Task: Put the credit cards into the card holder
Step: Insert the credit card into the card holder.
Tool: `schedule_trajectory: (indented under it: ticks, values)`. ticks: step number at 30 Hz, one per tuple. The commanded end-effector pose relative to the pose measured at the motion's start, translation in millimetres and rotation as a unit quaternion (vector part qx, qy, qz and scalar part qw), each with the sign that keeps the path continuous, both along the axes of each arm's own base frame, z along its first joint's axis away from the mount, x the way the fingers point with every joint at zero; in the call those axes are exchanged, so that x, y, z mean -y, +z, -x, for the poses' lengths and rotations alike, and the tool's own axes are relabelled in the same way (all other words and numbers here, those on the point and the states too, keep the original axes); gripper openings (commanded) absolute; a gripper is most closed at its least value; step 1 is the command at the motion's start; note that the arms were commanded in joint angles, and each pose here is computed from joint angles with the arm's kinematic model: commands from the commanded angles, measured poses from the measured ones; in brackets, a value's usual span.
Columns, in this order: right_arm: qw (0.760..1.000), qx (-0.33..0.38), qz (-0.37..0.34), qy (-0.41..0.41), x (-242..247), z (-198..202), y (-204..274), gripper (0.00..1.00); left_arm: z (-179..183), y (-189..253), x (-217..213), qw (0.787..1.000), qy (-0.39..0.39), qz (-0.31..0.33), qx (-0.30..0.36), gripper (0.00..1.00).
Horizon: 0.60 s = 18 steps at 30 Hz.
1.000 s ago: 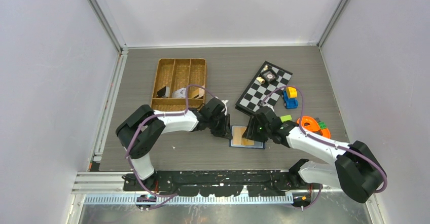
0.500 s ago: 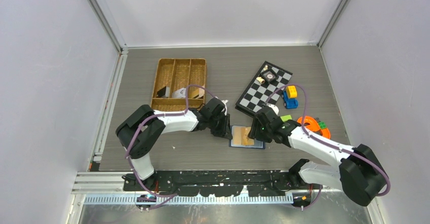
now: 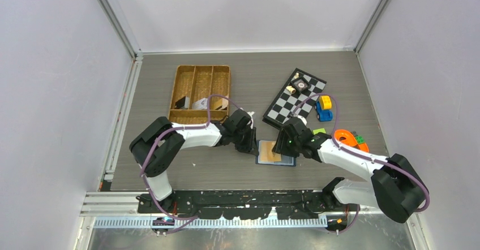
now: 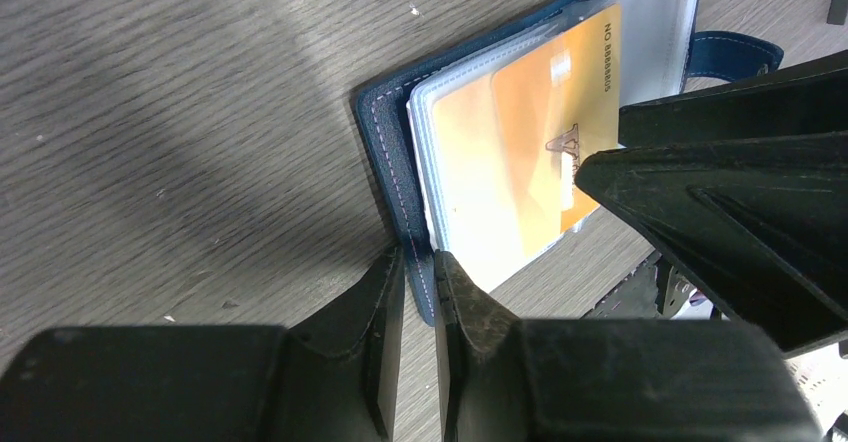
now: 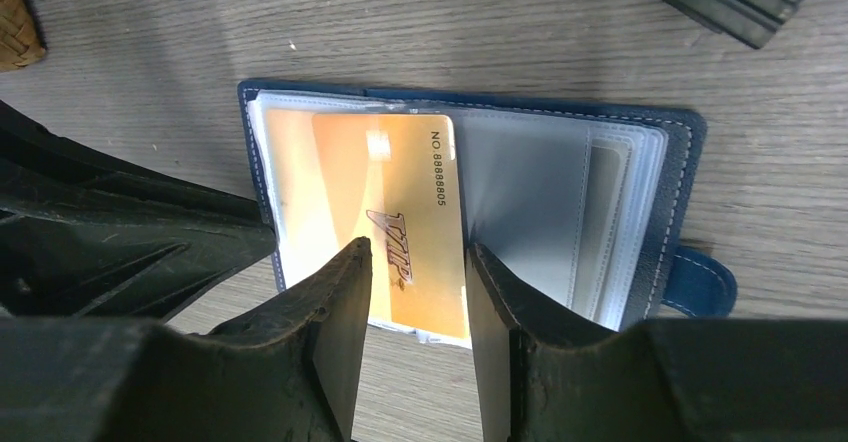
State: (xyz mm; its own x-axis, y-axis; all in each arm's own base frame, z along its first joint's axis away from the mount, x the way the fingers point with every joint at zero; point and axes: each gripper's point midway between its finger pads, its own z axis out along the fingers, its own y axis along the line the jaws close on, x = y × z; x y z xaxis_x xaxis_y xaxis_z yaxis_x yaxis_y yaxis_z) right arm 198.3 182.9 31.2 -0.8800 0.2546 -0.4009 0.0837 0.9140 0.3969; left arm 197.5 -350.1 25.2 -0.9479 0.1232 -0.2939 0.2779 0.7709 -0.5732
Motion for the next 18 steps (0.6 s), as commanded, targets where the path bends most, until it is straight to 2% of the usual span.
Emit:
schedule_trajectory:
  ticks: [1,18]
  values:
    - [1.000,0.011,-0.024,0.002,-14.1,-10.4,8.6,0.45,-0.9,1.0,6.3,1.000,-0.010,0.004,0.004,0.19]
    - [0.998,0.007,-0.052,0.032,-42.2,-9.5,13.9,0.42,-1.0,3.4,7.2,1.000,-0.010,0.007,0.005,0.18]
